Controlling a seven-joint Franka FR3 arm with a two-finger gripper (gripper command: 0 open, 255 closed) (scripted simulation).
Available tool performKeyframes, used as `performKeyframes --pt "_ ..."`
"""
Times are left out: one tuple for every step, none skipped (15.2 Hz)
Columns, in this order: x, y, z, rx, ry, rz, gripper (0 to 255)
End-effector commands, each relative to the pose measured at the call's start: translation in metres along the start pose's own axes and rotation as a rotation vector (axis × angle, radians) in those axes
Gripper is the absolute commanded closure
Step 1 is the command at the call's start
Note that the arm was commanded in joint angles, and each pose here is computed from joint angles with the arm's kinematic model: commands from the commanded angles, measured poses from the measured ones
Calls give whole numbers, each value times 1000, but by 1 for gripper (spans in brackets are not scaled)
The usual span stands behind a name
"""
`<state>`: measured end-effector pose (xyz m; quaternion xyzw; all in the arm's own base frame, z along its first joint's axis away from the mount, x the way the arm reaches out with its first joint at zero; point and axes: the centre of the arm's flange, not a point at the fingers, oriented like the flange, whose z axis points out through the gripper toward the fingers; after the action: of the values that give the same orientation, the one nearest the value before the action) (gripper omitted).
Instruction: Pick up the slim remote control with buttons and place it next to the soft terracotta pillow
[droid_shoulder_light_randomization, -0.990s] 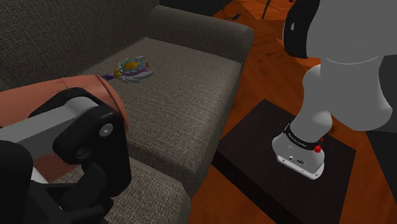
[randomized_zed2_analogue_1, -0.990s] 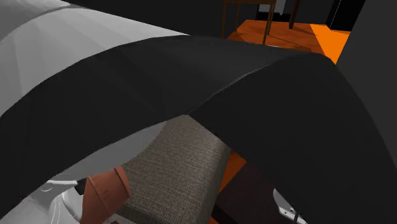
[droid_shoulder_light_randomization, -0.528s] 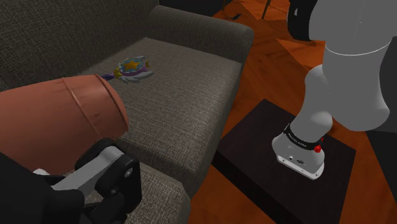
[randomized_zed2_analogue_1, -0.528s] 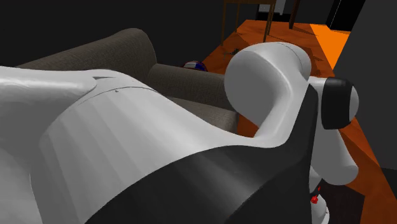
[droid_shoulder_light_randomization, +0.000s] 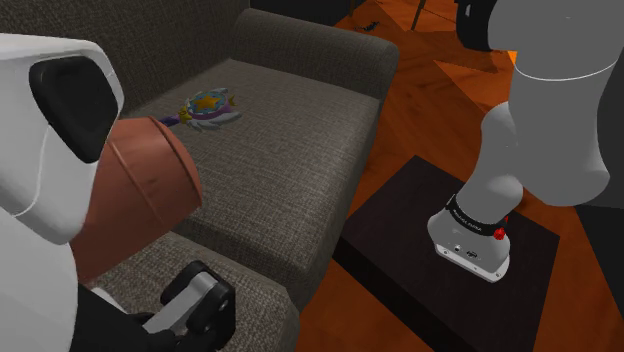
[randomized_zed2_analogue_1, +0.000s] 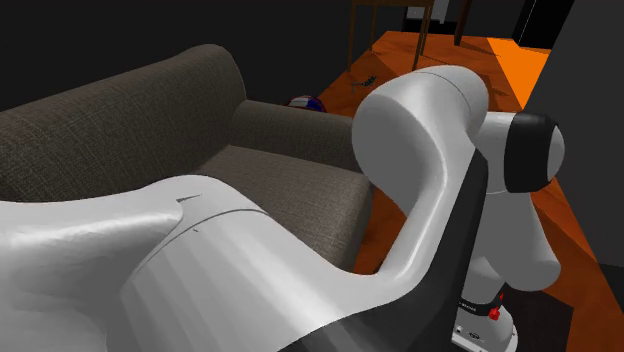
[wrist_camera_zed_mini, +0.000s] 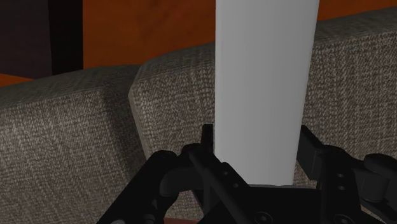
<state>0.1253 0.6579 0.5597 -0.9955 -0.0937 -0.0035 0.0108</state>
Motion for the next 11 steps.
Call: performKeyframes --pt "0 0 12 1 0 0 255" --pt "0 0 17 1 0 0 255" --pt "0 0 23 1 0 0 255" --pt "0 0 28 1 0 0 255" --pt "0 0 33 1 0 0 255" --pt "0 0 39 1 0 0 255" --pt "-1 0 44 1 0 0 255" --pt "-1 1 49 1 0 0 255" --pt "-1 1 54 1 0 0 255" --pt "-1 1 60 1 0 0 255" --pt "-1 1 65 1 0 0 255"
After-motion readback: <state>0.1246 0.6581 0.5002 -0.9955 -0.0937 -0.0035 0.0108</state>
